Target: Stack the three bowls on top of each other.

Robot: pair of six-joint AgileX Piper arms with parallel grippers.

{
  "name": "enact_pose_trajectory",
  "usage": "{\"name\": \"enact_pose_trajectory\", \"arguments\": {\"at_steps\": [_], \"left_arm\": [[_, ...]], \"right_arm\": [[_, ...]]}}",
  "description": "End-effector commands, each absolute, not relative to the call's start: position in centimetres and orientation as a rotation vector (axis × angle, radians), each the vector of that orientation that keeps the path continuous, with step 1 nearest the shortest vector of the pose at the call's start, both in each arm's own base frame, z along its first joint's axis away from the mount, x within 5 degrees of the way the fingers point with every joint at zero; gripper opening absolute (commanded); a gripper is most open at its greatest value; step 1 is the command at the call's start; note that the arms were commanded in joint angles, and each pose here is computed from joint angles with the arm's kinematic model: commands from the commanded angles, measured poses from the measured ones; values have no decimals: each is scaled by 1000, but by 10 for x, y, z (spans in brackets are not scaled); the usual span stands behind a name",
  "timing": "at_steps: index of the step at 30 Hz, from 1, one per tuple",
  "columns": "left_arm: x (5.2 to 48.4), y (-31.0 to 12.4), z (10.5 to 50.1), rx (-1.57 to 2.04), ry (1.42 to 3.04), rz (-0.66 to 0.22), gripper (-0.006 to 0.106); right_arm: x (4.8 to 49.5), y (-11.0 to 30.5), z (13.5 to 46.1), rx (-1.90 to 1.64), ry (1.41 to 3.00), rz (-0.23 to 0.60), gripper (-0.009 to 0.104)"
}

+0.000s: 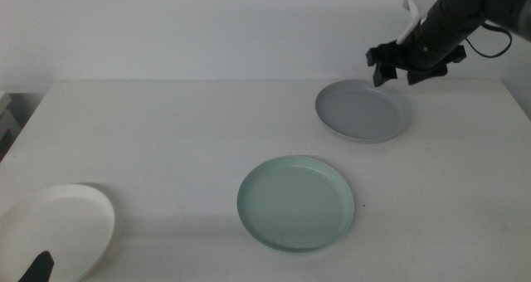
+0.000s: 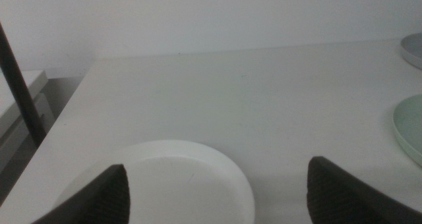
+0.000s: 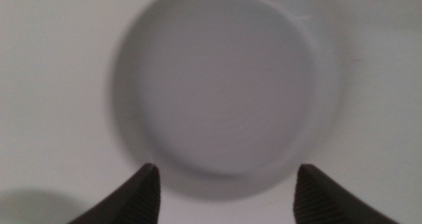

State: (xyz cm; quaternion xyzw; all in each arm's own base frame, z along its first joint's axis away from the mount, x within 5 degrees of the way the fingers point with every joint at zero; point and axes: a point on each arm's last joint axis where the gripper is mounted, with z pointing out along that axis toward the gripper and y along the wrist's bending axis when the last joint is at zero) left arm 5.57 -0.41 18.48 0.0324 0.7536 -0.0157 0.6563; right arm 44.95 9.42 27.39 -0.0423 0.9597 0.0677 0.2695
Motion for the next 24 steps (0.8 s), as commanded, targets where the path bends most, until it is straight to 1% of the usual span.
{"name": "enact_pose_trajectory", "arguments": {"at_steps": [1,3,7,10,16,18,20,22,24], "left_arm": [[56,-4,191,58,1620,-42,86],[56,-4,191,58,1620,-42,86],[56,-4,191,58,1620,-42,86],[56,-4,191,58,1620,-42,86],[56,-4,191,58,1620,-42,86],[56,-4,191,58,1620,-42,86],[56,-4,191,58,1620,-42,86],[56,-4,191,58,1620,-42,86],[56,-4,191,58,1620,-42,86]], "right_arm": [[460,79,297,-88,2484,130,57],[469,66,288,-40,2497,128,61],[485,44,270,78,2515,153,67],[495,36,254,111,2530,161,67],[514,33,219,101,2529,147,66],[518,33,208,97,2531,151,64],[521,33,199,96,2531,152,58],[523,34,194,97,2527,151,50],[523,34,193,98,2520,152,38]]}}
